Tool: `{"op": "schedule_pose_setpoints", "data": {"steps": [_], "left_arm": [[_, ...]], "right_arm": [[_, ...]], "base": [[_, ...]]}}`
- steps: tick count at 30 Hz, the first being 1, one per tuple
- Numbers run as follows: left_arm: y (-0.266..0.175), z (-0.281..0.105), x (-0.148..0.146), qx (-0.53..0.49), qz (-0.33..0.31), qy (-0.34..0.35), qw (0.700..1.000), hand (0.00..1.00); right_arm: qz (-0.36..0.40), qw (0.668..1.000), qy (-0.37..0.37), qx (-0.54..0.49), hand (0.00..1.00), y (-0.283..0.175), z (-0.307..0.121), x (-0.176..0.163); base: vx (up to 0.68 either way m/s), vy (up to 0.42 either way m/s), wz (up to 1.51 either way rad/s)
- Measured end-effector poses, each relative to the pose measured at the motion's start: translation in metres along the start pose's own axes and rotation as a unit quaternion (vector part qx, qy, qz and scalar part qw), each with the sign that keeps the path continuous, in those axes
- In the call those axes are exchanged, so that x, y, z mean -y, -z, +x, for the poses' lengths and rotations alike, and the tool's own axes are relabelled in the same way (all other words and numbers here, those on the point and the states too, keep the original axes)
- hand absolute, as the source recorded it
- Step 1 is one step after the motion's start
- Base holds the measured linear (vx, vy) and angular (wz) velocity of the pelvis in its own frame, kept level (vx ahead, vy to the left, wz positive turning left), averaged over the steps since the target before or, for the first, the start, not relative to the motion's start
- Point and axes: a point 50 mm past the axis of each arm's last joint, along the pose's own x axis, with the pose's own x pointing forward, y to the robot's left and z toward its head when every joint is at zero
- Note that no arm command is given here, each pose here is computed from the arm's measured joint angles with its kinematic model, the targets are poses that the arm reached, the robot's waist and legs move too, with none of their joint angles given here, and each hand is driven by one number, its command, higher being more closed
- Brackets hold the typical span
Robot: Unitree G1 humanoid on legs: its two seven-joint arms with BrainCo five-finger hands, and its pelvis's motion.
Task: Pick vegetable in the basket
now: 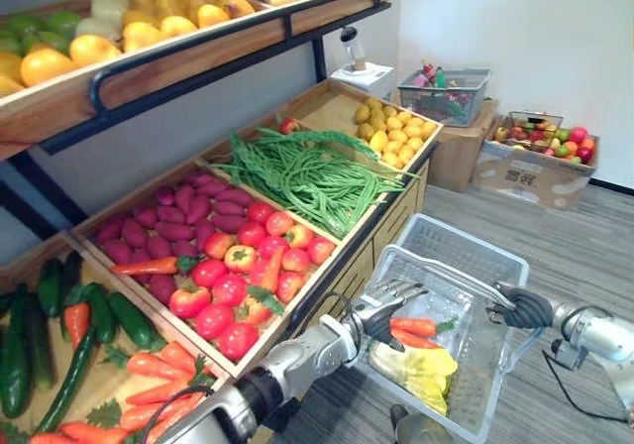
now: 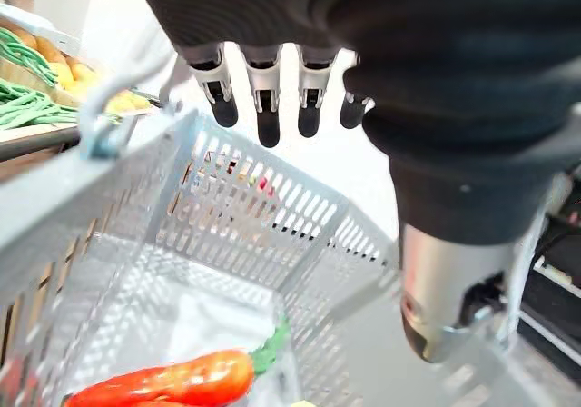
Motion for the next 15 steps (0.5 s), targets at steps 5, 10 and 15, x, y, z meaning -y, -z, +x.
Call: {"op": "schedule_pose_setpoints", "data": {"steps": [5, 10, 15], "left_arm": [[-0.015, -0.017, -0.006, 0.038, -0.049, 0.005, 0.998, 0.00], [-0.011, -0.038, -0.026, 0.021, -0.088, -0.057, 0.994, 0.00], [0.019, -0.072, -0.068, -0.059, -0.093, -0.197, 0.974, 0.00]], "right_arm": [[0.062, 0.993, 0.022, -0.101, 1.00, 0.034, -0.001, -0.027], [0.154, 0.964, 0.063, -0.205, 1.00, 0.073, -0.017, -0.056], [0.319, 0.879, 0.181, -0.305, 1.00, 0.111, -0.045, -0.102]], "base": [[-0.02, 0.059, 0.38], [-0.03, 0.055, 0.48], [-0.03, 0.023, 0.64]]}}
